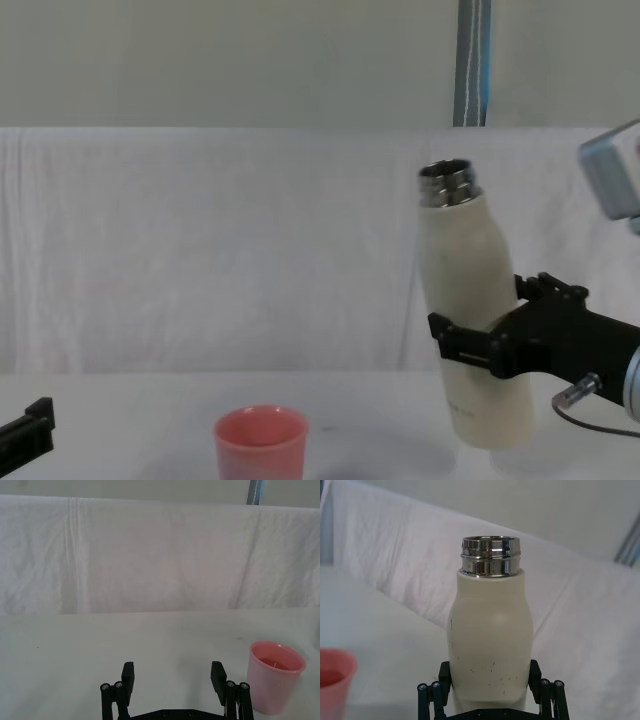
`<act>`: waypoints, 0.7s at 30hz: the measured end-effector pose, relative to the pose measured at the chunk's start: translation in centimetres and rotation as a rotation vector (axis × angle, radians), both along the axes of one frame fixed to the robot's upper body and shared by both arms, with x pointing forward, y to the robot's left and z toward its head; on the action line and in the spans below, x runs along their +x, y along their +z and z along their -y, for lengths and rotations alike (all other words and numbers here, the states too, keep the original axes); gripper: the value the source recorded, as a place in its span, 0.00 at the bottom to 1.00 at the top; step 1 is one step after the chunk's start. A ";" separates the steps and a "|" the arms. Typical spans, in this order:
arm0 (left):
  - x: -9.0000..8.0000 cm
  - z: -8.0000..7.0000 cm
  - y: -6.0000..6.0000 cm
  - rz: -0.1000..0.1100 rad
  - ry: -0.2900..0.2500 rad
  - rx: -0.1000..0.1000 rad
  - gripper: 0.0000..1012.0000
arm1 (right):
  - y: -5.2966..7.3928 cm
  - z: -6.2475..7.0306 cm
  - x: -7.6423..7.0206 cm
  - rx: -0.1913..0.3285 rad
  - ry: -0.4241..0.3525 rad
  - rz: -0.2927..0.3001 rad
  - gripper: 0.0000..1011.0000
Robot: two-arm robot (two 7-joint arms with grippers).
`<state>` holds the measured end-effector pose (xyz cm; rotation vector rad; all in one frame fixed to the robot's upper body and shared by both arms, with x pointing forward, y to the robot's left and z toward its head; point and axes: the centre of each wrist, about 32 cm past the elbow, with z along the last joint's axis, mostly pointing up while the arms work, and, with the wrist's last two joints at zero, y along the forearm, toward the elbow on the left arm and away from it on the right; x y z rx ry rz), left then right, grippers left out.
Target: Grasp the thermos with one hand and pour water into the cup lid.
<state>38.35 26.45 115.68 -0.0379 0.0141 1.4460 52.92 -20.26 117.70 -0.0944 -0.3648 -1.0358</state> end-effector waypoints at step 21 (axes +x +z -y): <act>0.0 0.0 0.0 0.000 0.000 0.000 0.99 | -1.1 0.1 -1.5 0.244 -0.028 -0.149 0.94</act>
